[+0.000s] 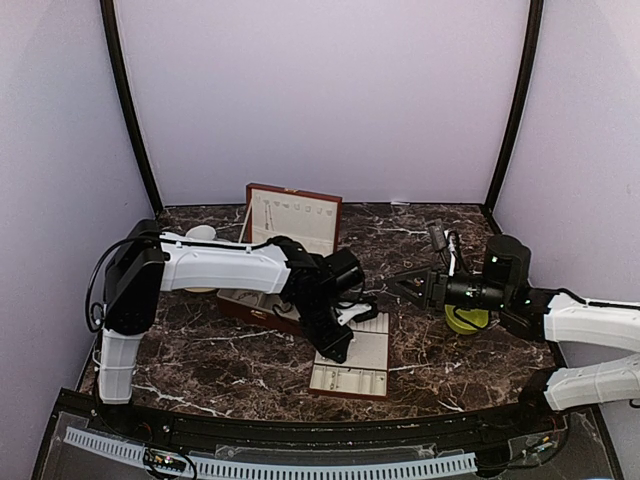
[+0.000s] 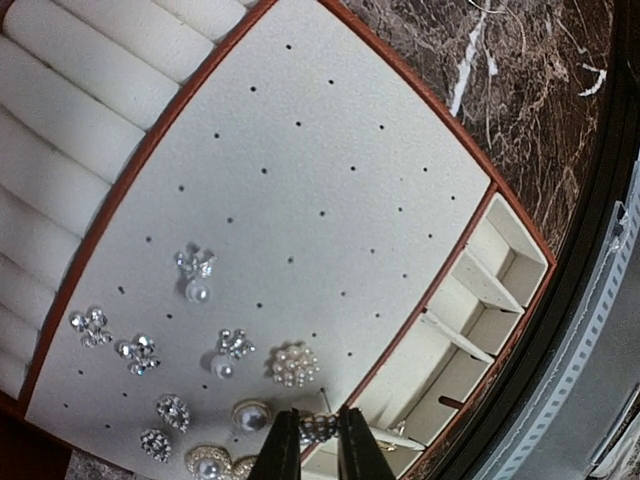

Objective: Organize the mixed jewelry
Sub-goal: Insert the earring into the earring holder.

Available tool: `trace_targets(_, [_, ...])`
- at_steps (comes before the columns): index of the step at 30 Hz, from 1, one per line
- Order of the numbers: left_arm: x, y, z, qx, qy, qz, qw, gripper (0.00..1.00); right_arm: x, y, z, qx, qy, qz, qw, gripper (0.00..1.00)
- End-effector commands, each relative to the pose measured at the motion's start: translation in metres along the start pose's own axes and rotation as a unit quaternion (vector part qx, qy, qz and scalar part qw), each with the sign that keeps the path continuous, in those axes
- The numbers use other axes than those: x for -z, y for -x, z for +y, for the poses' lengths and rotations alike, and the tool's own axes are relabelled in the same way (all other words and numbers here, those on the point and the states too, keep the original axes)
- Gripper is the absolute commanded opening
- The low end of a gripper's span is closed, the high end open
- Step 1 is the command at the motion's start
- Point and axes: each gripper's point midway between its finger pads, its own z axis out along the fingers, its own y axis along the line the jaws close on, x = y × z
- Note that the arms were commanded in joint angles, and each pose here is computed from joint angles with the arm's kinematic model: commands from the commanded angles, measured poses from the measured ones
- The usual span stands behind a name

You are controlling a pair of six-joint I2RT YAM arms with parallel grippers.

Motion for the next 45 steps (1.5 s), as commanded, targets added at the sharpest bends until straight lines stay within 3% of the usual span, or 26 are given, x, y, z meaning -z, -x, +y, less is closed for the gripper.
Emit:
trace_targets(1, [0.001, 0.003, -0.015, -0.023, -0.018, 0.005, 1.000, 0.11, 0.001, 0.003, -0.001, 0.006, -0.002, -0.010, 1.000, 0.56])
trace_targets(10, [0.014, 0.018, -0.028, -0.023, -0.039, -0.015, 0.999, 0.11, 0.010, 0.050, 0.027, 0.047, 0.019, -0.060, 0.997, 0.56])
trace_targets(23, [0.028, 0.034, -0.023, -0.035, -0.005, -0.038, 0.999, 0.10, 0.026, 0.027, -0.003, 0.039, -0.062, -0.051, 0.996, 0.57])
trace_targets(45, [0.005, 0.006, -0.012, -0.007, -0.003, 0.011, 1.000, 0.11, 0.019, 0.020, -0.014, 0.020, -0.069, -0.047, 0.996, 0.58])
